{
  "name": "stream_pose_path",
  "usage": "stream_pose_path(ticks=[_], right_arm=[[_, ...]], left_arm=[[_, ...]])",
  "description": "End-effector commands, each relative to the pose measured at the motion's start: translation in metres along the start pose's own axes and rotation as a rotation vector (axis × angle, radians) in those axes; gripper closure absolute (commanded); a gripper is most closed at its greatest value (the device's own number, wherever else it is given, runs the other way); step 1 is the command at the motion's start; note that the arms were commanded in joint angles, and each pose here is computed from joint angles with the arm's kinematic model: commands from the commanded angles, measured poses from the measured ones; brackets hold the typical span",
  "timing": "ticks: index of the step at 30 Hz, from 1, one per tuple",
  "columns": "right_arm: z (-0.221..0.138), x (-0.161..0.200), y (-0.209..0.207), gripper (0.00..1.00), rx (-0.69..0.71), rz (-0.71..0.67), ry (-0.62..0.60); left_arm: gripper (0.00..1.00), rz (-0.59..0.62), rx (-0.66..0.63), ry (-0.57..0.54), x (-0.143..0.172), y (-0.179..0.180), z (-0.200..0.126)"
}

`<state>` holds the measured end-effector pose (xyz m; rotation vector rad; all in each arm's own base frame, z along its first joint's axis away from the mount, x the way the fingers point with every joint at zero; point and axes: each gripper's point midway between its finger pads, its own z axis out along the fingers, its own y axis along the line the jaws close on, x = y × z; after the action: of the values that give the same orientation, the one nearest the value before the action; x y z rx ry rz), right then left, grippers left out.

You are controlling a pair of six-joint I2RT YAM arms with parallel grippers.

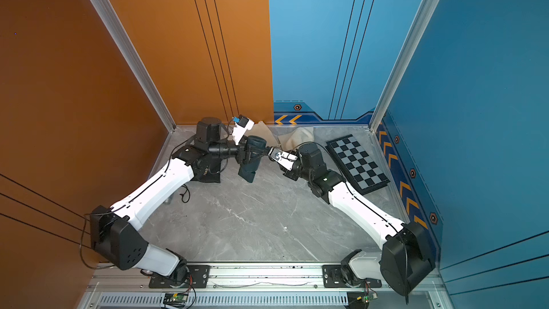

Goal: Pack away hair dryers
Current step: Fold the hair dryer.

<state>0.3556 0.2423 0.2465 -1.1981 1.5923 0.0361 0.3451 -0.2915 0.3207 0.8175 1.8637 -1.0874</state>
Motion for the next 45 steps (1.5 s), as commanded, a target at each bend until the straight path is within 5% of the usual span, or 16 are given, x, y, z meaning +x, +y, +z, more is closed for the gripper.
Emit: stream_pose_path(ticks=[1, 11, 19, 27, 33, 36, 41, 45], right_arm=[[-0.003, -0.023, -0.018, 0.77, 0.076, 0.112, -0.060], [-0.009, -0.061, -0.022, 0.79, 0.121, 0.464, -0.215], [-0.020, -0.092, -0.024, 0.79, 0.211, 0.898, -0.322], [-0.021, -0.107, -0.018, 0.65, 0.185, 1.261, -0.421], [-0.033, -0.124, -0.018, 0.33, 0.110, 1.217, -0.477], [-0.050, -0.124, -0.024, 0.25, 0.077, 1.178, -0.489], [-0.079, -0.115, -0.017, 0.24, 0.002, 1.089, -0.497], [-0.091, -0.076, -0.037, 0.35, 0.095, 1.116, -0.463]], left_arm=[[1.00, 0.050, 0.005, -0.139, -0.034, -0.007, -0.007], [1.00, 0.065, -0.051, -0.250, -0.049, -0.004, -0.001], [1.00, 0.082, -0.090, -0.301, -0.054, -0.004, -0.001], [1.00, 0.087, -0.108, -0.335, -0.057, -0.007, -0.003], [1.00, 0.089, -0.105, -0.350, -0.059, -0.010, -0.007], [1.00, 0.084, -0.108, -0.356, -0.061, -0.008, -0.011], [1.00, 0.056, -0.109, -0.364, -0.065, -0.002, -0.015], [1.00, 0.021, -0.098, -0.371, -0.068, 0.000, -0.013]])
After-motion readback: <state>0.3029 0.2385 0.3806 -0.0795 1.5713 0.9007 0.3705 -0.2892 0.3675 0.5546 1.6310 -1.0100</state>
